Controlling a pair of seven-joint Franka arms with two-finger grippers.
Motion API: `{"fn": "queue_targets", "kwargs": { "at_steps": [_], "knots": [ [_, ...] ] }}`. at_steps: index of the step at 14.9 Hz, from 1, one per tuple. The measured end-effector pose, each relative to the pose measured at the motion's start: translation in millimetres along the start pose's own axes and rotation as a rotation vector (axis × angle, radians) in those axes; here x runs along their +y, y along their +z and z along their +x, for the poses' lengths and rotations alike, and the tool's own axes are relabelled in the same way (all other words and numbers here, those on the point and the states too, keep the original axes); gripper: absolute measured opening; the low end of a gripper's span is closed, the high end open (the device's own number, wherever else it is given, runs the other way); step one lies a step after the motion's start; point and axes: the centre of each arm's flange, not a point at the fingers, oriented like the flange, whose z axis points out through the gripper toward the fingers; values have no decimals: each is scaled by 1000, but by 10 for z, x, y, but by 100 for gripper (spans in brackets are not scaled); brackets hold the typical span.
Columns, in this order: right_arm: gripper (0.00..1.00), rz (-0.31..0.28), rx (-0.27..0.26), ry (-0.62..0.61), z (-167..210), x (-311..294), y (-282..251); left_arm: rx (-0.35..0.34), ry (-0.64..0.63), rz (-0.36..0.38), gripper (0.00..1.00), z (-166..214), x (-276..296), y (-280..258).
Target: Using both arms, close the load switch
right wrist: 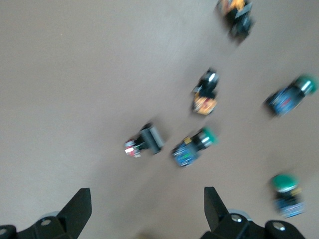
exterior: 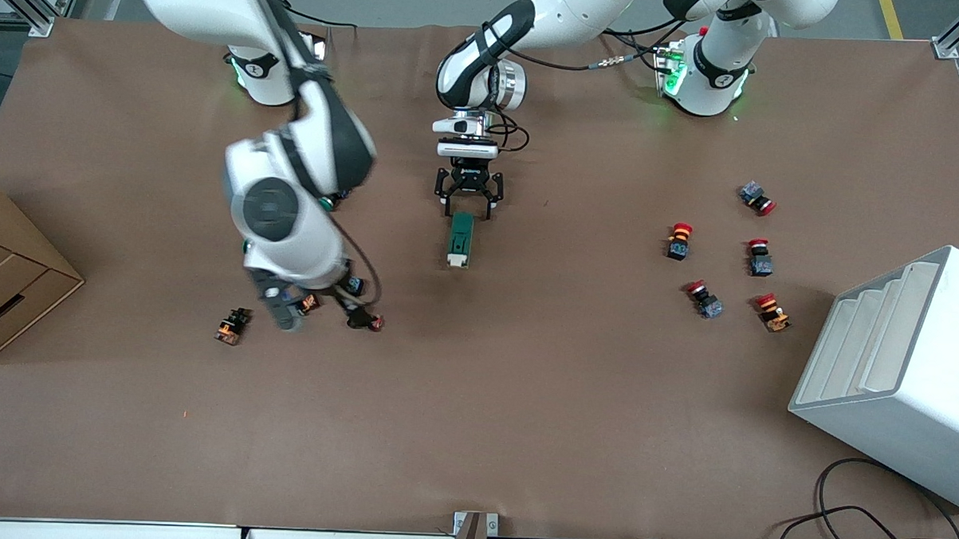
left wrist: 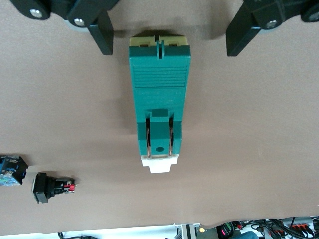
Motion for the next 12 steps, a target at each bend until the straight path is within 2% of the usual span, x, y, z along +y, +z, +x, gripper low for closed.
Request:
{"fn": "queue_targets", "kwargs": {
  "at_steps": [3, 7, 10, 12],
  "knots": [
    [100, -36, -55, -259, 589, 579, -381, 6, -11, -2, 100, 62, 29, 8],
    [100, -16, -92, -552, 1270, 1272, -690, 19, -32, -12, 100, 207, 89, -51],
    [100, 5, -102, -678, 1675, 1714, -895, -5, -52, 15, 100, 298, 123, -135],
    [100, 9, -94, -691, 1858, 1913, -1066, -51, -55, 71, 100, 493, 166, -218]
  ]
}}
